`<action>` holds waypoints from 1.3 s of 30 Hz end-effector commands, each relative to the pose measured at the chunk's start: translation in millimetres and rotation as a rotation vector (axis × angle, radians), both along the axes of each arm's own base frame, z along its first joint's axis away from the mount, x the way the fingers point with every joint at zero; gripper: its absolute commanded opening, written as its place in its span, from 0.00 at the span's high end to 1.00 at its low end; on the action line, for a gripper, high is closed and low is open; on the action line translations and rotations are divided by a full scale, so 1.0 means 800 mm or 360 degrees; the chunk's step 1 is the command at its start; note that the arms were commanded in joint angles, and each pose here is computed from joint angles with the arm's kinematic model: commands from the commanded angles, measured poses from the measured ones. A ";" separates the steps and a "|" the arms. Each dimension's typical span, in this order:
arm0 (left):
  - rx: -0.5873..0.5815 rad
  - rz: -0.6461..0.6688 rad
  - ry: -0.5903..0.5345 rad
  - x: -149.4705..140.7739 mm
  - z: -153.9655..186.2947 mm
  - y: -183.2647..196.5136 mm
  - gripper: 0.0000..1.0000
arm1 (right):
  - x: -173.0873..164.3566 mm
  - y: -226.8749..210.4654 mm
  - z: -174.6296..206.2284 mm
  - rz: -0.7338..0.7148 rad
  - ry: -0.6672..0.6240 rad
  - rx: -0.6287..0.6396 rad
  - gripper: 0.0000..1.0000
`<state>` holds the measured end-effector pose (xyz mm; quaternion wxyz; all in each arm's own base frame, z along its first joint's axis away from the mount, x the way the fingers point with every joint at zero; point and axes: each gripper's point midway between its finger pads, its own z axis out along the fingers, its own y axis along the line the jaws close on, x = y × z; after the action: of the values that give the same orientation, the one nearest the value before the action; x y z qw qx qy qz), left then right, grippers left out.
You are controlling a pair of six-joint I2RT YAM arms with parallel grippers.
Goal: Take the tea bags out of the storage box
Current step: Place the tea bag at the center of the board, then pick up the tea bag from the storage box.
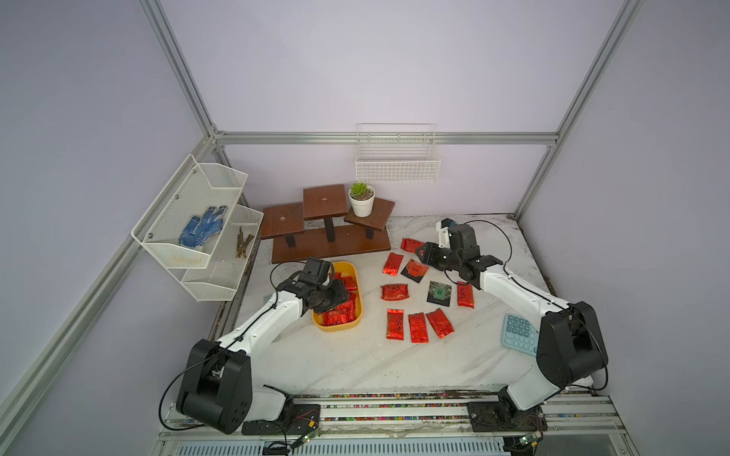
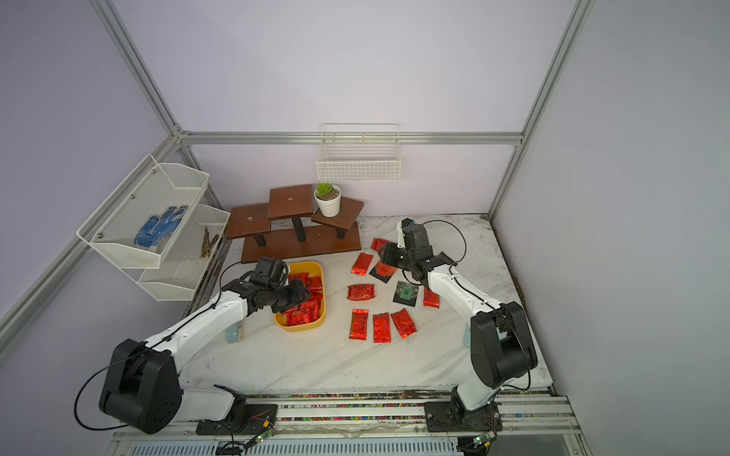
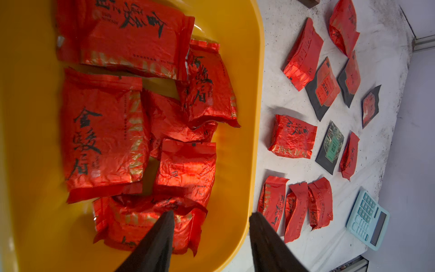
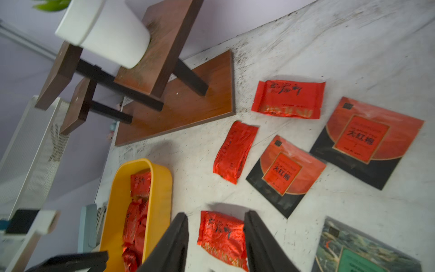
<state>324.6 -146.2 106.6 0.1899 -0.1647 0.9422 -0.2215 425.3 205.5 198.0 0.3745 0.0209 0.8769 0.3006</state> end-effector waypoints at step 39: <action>-0.0349 0.0548 -0.0156 0.053 -0.003 0.016 0.46 | -0.078 0.028 0.000 0.0149 -0.0032 -0.0006 0.56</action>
<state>354.6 -134.7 88.1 0.2278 -0.3292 0.8710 -0.2849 362.7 224.3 187.3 0.3562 -0.0211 0.8830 0.3050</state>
